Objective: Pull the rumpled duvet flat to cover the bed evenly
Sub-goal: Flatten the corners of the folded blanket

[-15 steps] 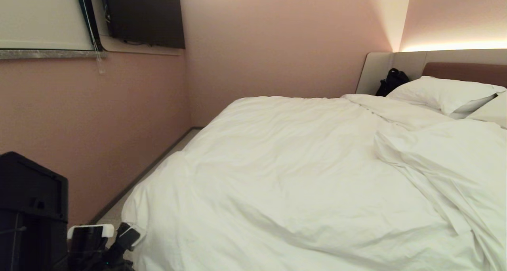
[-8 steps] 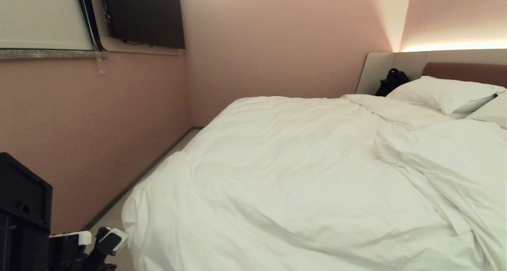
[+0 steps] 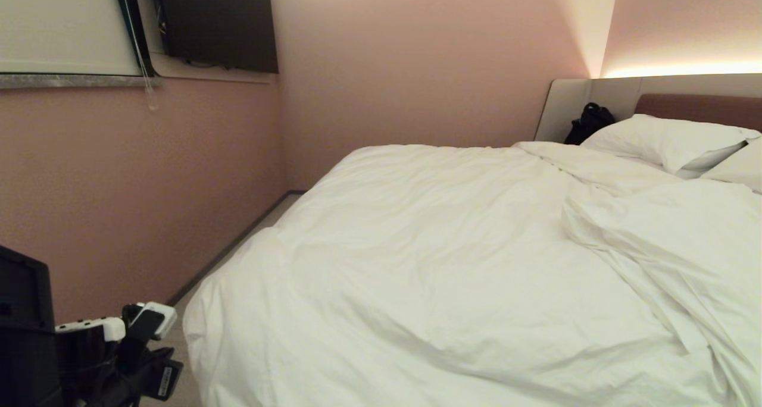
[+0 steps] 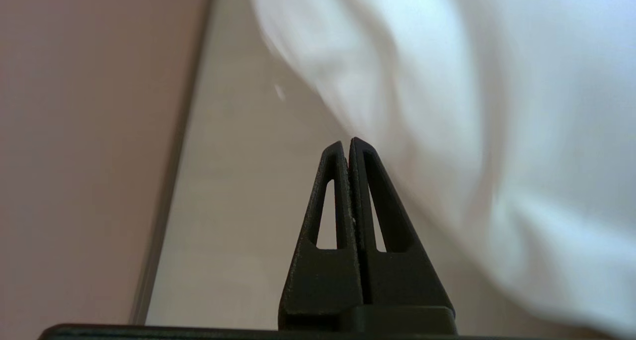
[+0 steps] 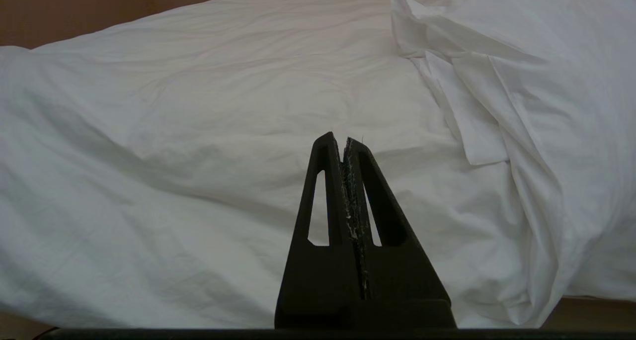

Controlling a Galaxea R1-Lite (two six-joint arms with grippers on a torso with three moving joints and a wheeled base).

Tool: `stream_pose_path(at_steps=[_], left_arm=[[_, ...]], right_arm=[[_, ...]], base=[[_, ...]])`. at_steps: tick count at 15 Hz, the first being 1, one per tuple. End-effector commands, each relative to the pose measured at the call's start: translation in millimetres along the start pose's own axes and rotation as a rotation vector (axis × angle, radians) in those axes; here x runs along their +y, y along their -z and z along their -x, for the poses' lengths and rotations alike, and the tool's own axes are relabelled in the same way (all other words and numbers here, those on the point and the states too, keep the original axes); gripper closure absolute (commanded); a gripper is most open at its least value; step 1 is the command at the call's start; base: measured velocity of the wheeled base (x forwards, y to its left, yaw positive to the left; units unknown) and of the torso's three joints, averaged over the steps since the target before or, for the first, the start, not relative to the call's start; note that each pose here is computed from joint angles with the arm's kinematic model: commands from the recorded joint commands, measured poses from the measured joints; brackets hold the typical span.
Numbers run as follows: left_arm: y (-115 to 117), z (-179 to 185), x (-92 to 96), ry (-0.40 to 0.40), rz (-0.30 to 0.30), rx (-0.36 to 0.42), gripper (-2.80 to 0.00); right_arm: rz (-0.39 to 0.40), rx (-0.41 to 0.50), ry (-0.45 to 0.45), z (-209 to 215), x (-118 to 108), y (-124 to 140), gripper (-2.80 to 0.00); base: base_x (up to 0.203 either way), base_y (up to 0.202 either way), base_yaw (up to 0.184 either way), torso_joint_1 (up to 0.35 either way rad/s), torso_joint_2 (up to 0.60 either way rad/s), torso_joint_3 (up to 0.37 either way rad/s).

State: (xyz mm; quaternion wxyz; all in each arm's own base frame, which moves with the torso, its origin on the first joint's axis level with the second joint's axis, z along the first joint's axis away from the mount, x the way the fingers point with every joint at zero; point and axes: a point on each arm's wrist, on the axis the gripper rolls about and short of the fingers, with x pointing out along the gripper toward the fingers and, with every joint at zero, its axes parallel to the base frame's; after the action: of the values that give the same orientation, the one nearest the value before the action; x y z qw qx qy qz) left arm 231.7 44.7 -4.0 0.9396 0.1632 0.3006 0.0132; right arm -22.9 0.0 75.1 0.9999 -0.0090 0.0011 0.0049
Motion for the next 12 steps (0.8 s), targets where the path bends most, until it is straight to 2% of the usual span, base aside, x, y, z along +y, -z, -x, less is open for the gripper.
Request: stream_pose_path(at_steps=[1,3,5,6,8,10,12], left_arm=[[-30.5,19.5,12.9,-0.08,0.019,-0.18,0.0],[-45.6,36.9,20.0,-0.125,0.069,-0.269,0.0],[-56.0,50.9,31.0,-0.213,0.169,-0.333,0.0],[-60.3,58.0,41.3,-0.283,0.226,-0.364,0.0],[-56.6,65.8,67.0,-0.42,0.314,-0.377,0.0],[-51.4,71.1,90.3,-0.528,0.367,-0.384,0.0],[-54.3,75.2,99.9,-0.568,0.38,-0.415,0.0]], right_arm=[[0.0,0.001,-0.001,-0.1,0.0,0.0,0.0],[0.0,0.001,-0.003,-0.1,0.0,0.0,0.0],[0.0,0.001,-0.003,-0.1,0.0,0.0,0.0],[0.0,0.001,-0.001,-0.1,0.0,0.0,0.0],[0.0,0.001,-0.001,-0.1,0.0,0.0,0.0],[0.0,0.001,-0.001,-0.1,0.0,0.0,0.0],[0.0,0.001,-0.001,-0.1,0.0,0.0,0.0]], base=[[0.0,0.0,0.0,0.0,0.0,0.0],[0.0,0.0,0.0,0.0,0.0,0.0],[0.0,0.0,0.0,0.0,0.0,0.0],[0.0,0.0,0.0,0.0,0.0,0.0],[0.0,0.0,0.0,0.0,0.0,0.0],[0.0,0.0,0.0,0.0,0.0,0.0],[0.0,0.0,0.0,0.0,0.0,0.0]])
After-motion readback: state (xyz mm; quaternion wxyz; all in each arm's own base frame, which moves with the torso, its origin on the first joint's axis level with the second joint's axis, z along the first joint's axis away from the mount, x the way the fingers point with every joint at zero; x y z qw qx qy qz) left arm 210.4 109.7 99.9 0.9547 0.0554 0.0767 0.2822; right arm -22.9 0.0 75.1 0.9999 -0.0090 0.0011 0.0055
